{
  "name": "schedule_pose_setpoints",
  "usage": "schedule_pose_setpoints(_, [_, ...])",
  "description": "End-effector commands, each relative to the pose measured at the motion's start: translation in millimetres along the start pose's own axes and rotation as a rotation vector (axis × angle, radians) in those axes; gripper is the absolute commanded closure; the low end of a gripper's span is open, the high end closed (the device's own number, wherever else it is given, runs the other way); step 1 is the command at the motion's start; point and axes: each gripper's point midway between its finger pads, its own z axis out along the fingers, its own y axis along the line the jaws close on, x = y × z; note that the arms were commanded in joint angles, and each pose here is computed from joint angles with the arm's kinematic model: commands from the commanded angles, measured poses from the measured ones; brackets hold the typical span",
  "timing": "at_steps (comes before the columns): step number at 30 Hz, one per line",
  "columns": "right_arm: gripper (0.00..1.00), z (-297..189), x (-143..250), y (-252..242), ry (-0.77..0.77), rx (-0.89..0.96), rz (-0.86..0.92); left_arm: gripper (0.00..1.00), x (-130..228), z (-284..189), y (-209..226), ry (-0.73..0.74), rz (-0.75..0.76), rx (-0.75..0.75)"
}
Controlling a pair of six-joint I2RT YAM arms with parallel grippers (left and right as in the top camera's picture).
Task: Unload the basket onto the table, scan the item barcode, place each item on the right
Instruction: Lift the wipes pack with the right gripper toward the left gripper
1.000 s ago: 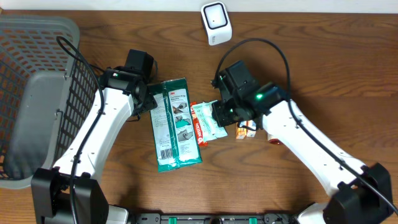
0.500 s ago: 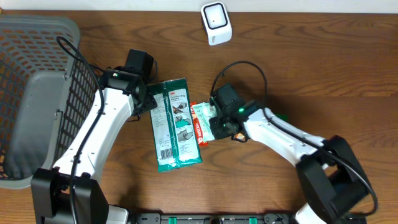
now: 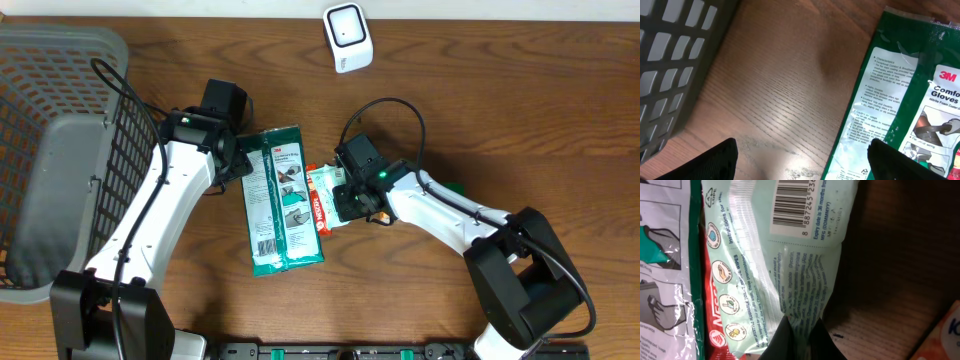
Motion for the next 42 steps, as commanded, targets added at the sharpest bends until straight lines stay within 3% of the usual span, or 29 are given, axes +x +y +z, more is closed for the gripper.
schedule_pose_setpoints(1, [0.99,-29,-20,5,-0.086,-0.029,-0.094,0.16,-1,0,2,-0.003,-0.008,-0.014])
schedule_pose_setpoints(6, [0.99,-72,-36,9,-0.197,-0.05,-0.164,0.16,-1,0,2,-0.003,-0.008,-0.014])
schedule_pose_setpoints(12, [0.99,-133,-50,4,-0.34,-0.093,-0.041,0.16,-1,0,2,-0.003,-0.008,-0.014])
schedule_pose_setpoints(22, [0.99,-147,-48,5,-0.352,-0.123,-0.027,0.16,-1,0,2,-0.003,-0.008,-0.014])
schedule_pose_setpoints(23, [0.99,-147,-48,3,-0.352,-0.123,-0.007,0.16,-1,0,2,-0.003,-0.008,-0.014])
schedule_pose_setpoints(24, [0.99,-146,-49,1,-0.351,-0.123,0.017,0.02,-3,0,-1,-0.008,-0.03,0.002])
schedule_pose_setpoints(28, [0.99,-147,-53,-11,-0.348,-0.14,0.079,0.02,15,-5,-38,0.112,-0.036,0.21])
schedule_pose_setpoints(32, [0.99,-156,-54,-8,-0.321,-0.296,0.108,0.02,31,-18,-70,0.212,0.039,0.409])
schedule_pose_setpoints(34, [0.99,-162,-56,-13,-0.318,-0.354,0.131,0.07,41,-41,-104,0.257,0.178,0.657])
schedule_pose_setpoints(35, [0.99,-165,-57,-14,-0.318,-0.386,0.132,0.14,51,-68,-128,0.278,0.306,0.878])
schedule_pose_setpoints(37, [0.99,-169,-58,-9,-0.321,-0.43,0.121,0.14,59,-92,-144,0.293,0.382,1.047])
schedule_pose_setpoints(42, [0.99,-176,-63,2,-0.339,-0.491,0.09,0.14,60,-120,-162,0.27,0.446,1.219])
